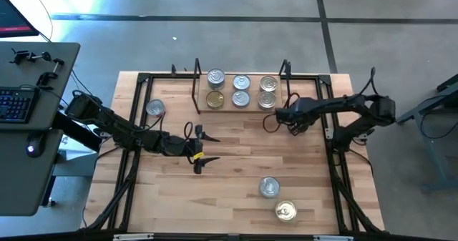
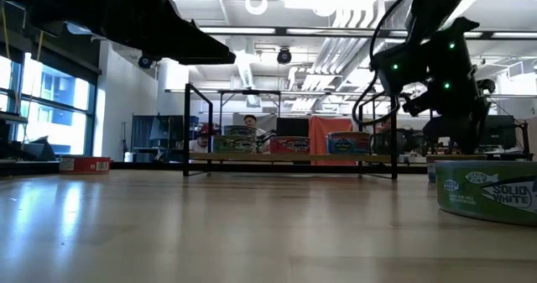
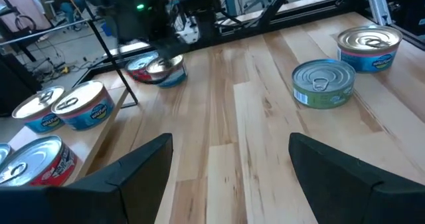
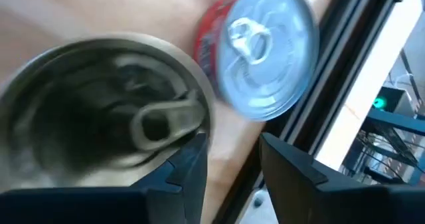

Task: Stack canned seafood by type on shelf
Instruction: Stack the right red tuna can on top of the red tuna can on the shelf

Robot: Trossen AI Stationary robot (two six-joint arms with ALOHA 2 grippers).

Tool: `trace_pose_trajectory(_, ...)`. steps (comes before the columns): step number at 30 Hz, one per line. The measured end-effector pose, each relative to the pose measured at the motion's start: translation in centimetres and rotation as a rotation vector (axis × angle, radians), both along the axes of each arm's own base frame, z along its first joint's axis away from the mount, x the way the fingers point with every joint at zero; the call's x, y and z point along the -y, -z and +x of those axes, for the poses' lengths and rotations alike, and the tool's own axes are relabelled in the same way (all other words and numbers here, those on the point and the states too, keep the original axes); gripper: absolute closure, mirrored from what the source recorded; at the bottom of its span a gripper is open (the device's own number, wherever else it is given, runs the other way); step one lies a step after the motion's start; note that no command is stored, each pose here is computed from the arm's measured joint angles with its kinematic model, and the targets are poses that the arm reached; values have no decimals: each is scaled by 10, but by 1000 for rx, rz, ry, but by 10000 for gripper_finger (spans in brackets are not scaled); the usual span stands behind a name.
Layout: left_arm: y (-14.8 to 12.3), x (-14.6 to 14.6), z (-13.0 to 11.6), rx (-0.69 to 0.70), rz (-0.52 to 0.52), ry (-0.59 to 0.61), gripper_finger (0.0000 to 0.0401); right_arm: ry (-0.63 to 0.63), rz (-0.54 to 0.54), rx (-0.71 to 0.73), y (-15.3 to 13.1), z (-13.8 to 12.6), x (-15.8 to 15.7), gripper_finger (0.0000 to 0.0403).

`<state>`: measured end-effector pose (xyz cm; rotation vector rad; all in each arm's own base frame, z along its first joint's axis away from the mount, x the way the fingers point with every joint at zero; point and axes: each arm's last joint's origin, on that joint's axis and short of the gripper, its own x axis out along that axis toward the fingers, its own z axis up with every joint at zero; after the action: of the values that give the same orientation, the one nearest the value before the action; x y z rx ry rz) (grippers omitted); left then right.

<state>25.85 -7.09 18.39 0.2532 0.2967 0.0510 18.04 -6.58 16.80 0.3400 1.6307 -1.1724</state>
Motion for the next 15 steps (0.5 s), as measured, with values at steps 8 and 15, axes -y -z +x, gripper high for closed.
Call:
trace_pose_trajectory(8, -1, 0, 0, 8, -4, 4, 107, 30, -51, 20, 2, -6, 35, 328)
trace_pose_trajectory(15, -1, 0, 0, 8, -4, 4, 107, 11, -50, 64, 4, -7, 51, 395)
